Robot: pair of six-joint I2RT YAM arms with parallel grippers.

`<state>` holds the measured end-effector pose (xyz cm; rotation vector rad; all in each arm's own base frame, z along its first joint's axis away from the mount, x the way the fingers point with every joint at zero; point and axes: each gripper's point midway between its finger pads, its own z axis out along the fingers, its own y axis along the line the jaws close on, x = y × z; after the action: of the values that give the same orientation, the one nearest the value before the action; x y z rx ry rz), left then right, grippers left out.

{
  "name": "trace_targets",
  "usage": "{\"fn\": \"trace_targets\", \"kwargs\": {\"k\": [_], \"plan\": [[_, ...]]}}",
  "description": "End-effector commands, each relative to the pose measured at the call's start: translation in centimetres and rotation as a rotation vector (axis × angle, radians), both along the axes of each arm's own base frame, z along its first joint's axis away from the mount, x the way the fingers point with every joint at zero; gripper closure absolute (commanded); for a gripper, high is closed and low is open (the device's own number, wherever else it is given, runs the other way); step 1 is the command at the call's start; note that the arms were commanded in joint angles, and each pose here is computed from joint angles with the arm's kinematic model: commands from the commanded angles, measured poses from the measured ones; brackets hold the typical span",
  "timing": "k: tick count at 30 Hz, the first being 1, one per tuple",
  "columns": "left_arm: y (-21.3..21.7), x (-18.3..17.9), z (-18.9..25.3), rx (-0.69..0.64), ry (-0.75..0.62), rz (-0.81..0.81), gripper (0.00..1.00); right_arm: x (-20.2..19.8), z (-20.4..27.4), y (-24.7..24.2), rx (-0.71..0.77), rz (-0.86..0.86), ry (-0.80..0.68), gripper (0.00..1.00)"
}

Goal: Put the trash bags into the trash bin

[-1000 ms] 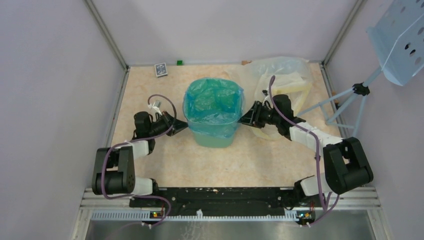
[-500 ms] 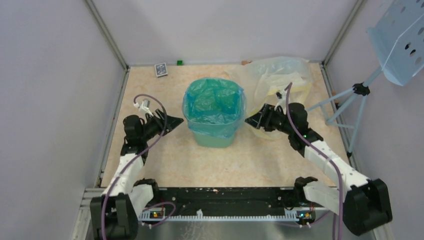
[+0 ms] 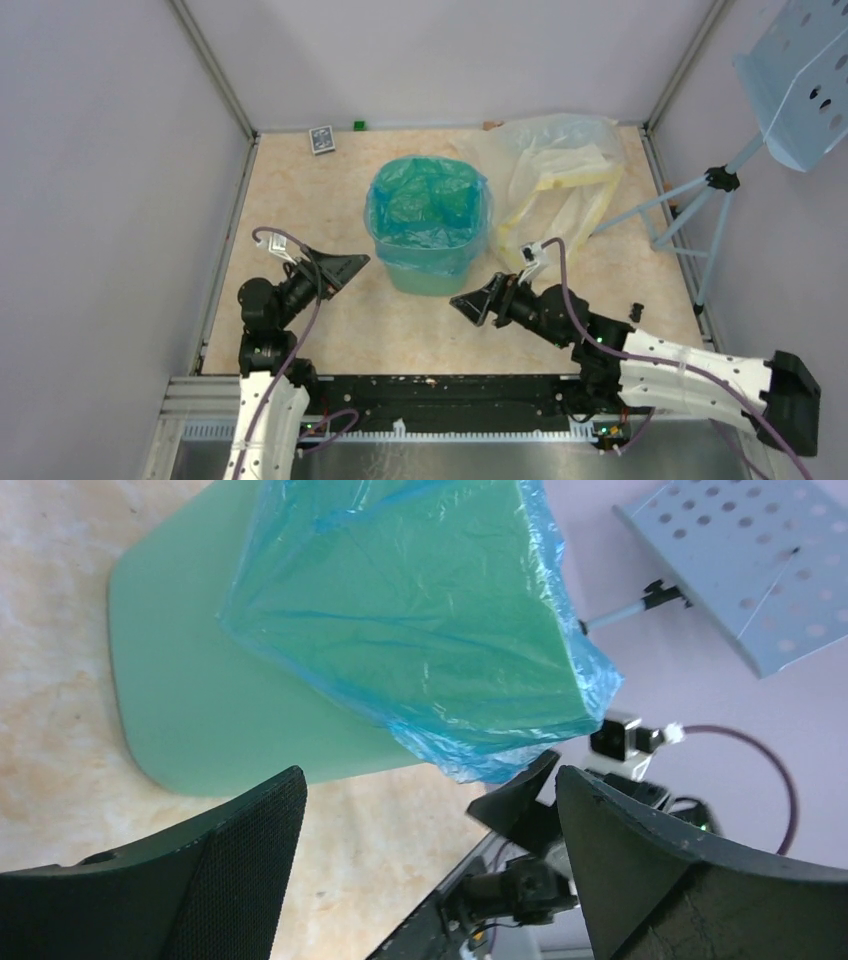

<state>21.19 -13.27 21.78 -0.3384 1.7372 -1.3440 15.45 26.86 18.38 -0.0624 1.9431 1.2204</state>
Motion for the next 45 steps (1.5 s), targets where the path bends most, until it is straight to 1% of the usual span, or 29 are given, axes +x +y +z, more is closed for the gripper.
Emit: {"fn": "trace_targets", "kwargs": {"k": [1, 5, 8, 12, 17, 20, 24, 27, 30, 38, 41, 45], "plan": [[-0.3, -0.1, 1.3, -0.123, 0.034, 0.042, 0.01, 2.4, 3.1, 1.4, 0.159, -0.267, 0.003, 0.15], [-1.7, -0.3, 0.7, -0.145, 0.064, 0.019, 0.01, 3.2, 3.0, 3.7, 0.180, -0.310, 0.071, 0.14], [-3.6, -0.3, -0.2, -0.144, 0.115, -0.026, 0.02, 3.9, 4.1, 4.0, 0.242, -0.347, 0.067, 0.15], [-5.2, -0.5, -0.5, -0.126, 0.134, -0.041, 0.04, 4.6, 4.9, 3.5, 0.221, -0.389, 0.044, 0.16], [-5.4, -0.3, -1.6, -0.162, 0.159, -0.015, 0.06, 4.8, 5.0, 3.1, 0.198, -0.411, 0.037, 0.16], [-5.4, 0.2, -1.9, -0.171, 0.161, -0.007, 0.06, 5.3, 4.9, 2.8, 0.179, -0.445, 0.040, 0.19], [-5.8, 1.1, -2.2, -0.152, 0.170, -0.008, 0.05, 5.7, 4.6, 2.8, 0.145, -0.468, 0.045, 0.22], [-6.0, 1.7, -3.3, -0.152, 0.213, 0.003, 0.06, 6.2, 3.4, 2.8, 0.131, -0.472, 0.071, 0.23], [-5.9, 2.1, -4.3, -0.135, 0.243, 0.019, 0.07, 6.5, 1.3, 3.3, 0.108, -0.440, 0.127, 0.24], [-5.1, 1.2, -9.2, -0.098, 0.328, 0.060, 0.08, 6.6, -4.2, 3.0, 0.043, -0.434, 0.218, 0.26], [-4.7, 0.9, -10.3, -0.089, 0.329, 0.074, 0.09, 6.5, -5.5, 3.1, 0.014, -0.422, 0.227, 0.26], [-4.1, 1.1, -11.5, -0.027, 0.329, 0.105, 0.08, 6.6, -6.6, 2.9, -0.018, -0.421, 0.229, 0.26]]}}
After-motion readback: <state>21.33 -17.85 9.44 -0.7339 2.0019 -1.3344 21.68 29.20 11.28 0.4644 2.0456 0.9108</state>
